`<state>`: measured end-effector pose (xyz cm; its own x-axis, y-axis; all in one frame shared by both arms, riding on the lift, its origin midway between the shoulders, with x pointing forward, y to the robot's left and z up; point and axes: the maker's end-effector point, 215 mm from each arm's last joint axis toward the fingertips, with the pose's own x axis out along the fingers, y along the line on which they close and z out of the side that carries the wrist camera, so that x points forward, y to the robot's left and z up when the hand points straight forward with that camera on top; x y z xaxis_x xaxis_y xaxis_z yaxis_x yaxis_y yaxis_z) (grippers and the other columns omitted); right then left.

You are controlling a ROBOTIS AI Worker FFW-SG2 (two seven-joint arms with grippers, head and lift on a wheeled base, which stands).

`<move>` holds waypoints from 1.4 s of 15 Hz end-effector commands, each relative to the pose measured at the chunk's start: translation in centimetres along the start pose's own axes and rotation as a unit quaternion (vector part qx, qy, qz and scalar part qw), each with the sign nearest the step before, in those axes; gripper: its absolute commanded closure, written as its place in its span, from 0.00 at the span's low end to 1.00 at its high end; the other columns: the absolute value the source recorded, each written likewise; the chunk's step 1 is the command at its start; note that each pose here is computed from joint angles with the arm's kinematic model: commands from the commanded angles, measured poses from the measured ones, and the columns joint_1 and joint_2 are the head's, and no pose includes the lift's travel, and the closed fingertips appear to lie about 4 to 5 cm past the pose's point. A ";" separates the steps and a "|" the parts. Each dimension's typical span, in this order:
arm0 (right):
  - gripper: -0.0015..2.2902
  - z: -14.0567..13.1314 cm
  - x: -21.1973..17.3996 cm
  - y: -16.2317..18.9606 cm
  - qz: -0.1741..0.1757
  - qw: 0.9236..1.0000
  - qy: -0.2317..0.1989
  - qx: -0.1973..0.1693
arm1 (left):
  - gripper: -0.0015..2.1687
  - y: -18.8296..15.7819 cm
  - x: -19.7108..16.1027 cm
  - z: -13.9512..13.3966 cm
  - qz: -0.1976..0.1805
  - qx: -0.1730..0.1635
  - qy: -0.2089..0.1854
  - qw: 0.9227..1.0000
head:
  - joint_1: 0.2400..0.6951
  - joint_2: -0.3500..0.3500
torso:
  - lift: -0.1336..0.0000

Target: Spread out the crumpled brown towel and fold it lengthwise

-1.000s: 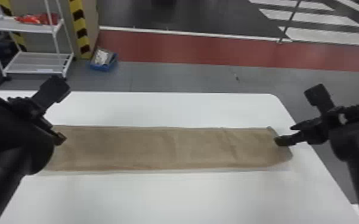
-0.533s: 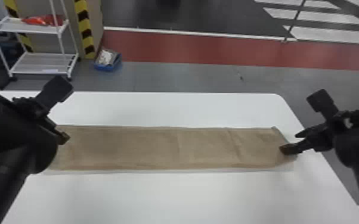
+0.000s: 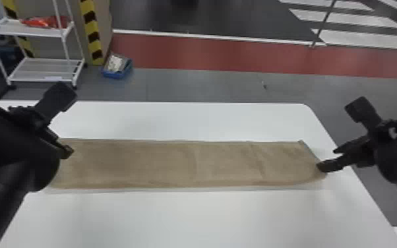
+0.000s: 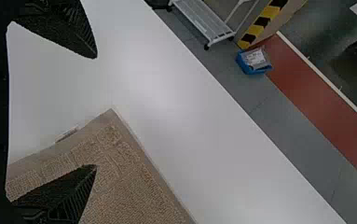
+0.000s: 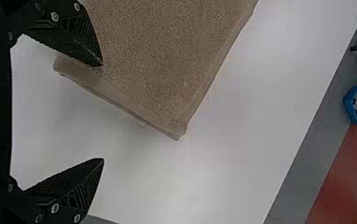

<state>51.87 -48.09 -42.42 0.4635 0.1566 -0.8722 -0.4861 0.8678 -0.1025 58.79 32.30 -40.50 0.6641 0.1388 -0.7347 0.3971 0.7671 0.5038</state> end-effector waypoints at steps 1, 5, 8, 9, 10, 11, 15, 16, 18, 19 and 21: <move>0.08 -0.8 -0.5 -0.3 -0.001 1.000 0.008 0.004 | 0.02 0.0 0.0 0.0 0.000 0.000 0.000 1.000 | 1.00 0.28 | 0.07; 0.08 -2.7 -0.6 -1.1 -0.009 1.000 0.026 0.005 | 0.02 0.1 0.0 0.0 0.000 0.000 0.000 1.000 | 1.00 0.26 | 0.07; 0.08 -2.9 -0.1 -0.9 -0.009 1.000 0.030 0.005 | 0.02 0.0 -0.1 0.0 0.000 0.000 -0.001 1.000 | 1.00 0.24 | 0.07; 0.08 -2.7 -0.1 -0.8 -0.008 1.000 0.026 0.007 | 0.02 0.1 -0.2 0.0 0.001 -0.001 -0.003 1.000 | 1.00 0.24 | 0.07; 0.08 -2.5 -0.2 -0.5 -0.001 1.000 0.021 0.010 | 0.02 0.2 -0.3 0.0 0.002 -0.001 -0.003 1.000 | 1.00 0.24 | 0.07; 0.08 -2.0 -0.5 -0.4 0.000 1.000 0.016 0.008 | 0.02 0.1 -0.4 -0.2 0.001 -0.002 -0.003 1.000 | 1.00 0.24 | 0.07; 0.08 -0.3 -3.7 -1.2 0.009 0.999 -0.026 0.017 | 0.02 0.5 -1.8 -0.1 0.001 -0.017 -0.020 1.000 | 1.00 0.26 | 0.07; 0.08 -0.3 -4.1 -1.3 0.010 0.999 -0.032 0.031 | 0.02 0.9 -2.1 -0.2 0.001 -0.022 -0.021 1.000 | 1.00 0.26 | 0.07; 0.08 -0.5 -4.1 -1.2 0.010 0.999 -0.032 0.034 | 0.02 1.0 -2.3 -0.2 -0.002 -0.027 -0.023 0.999 | 1.00 0.25 | 0.07; 0.08 -0.7 -4.1 -1.4 0.008 0.999 -0.033 0.035 | 0.02 0.8 -2.3 -0.4 -0.004 -0.027 -0.022 0.999 | 1.00 0.25 | 0.07; 0.08 -0.8 -4.1 -1.6 0.003 0.999 -0.036 0.038 | 0.02 0.6 -2.2 -0.7 -0.006 -0.027 -0.020 0.999 | 1.00 0.25 | 0.07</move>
<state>50.21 -50.46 -38.97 0.5103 0.1914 -0.8384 -0.4367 0.8975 -0.0610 57.27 32.86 -38.71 0.6867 0.1050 -0.7193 0.3701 0.8011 0.4703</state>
